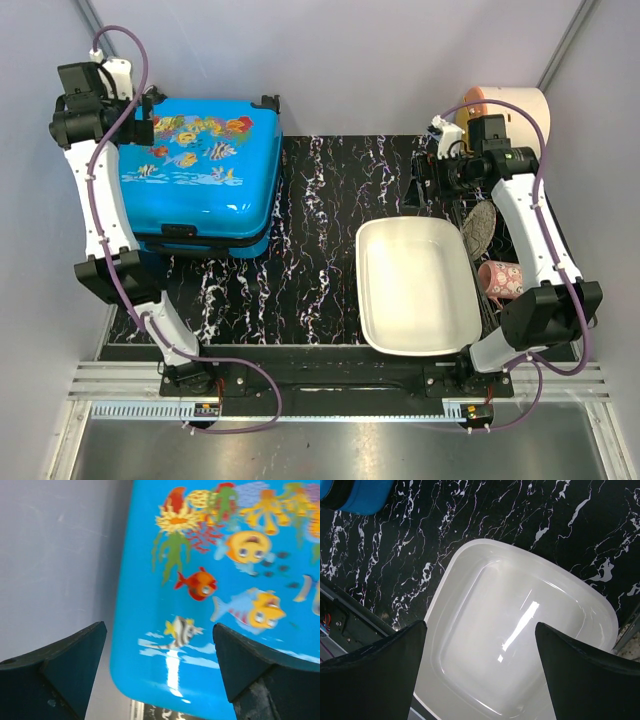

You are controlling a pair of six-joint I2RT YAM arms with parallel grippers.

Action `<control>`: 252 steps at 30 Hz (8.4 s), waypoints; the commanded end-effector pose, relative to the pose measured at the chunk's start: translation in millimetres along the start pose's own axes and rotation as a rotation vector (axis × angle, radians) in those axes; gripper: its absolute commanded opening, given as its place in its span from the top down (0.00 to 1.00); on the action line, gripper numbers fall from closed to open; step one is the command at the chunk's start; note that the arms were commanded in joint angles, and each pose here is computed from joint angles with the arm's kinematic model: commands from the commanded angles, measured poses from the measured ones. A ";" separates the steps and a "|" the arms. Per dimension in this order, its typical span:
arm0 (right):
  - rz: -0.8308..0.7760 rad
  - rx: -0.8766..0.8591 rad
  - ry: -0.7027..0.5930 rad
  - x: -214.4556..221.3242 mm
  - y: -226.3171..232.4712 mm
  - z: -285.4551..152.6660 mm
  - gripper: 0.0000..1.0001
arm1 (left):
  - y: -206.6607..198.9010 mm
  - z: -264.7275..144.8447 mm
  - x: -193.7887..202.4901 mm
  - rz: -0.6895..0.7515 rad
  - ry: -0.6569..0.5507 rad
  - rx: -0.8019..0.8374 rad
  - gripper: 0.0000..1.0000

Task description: Open, take out, and arrange the luggage

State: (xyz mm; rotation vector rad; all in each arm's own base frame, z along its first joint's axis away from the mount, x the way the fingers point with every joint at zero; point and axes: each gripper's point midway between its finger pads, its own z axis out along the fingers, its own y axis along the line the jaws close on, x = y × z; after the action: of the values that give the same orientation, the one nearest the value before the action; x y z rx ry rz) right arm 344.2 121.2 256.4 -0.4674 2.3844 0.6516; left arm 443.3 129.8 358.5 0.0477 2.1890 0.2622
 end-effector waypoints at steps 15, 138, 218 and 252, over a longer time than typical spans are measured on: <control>-0.057 0.055 0.055 10.3 -9.0 7.7 0.00 | 96.0 110.7 -15.3 0.173 -0.132 -0.261 0.30; -0.466 -0.420 -0.459 -63.1 236.4 159.8 0.03 | -147.2 -14.7 266.5 -1.025 0.332 0.375 0.22; -0.480 -0.153 -0.376 16.1 48.9 120.5 0.07 | -92.5 78.1 285.7 -0.463 0.697 0.280 1.00; -0.540 -0.222 -0.407 22.8 71.4 198.8 0.68 | -118.1 73.9 318.3 -0.828 0.703 0.341 1.00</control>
State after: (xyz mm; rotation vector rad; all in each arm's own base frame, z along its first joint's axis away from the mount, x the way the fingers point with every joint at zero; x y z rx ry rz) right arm 362.0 280.7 110.8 -0.9647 1.7944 0.7600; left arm 341.9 59.1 67.6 -0.8212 2.5990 -0.7646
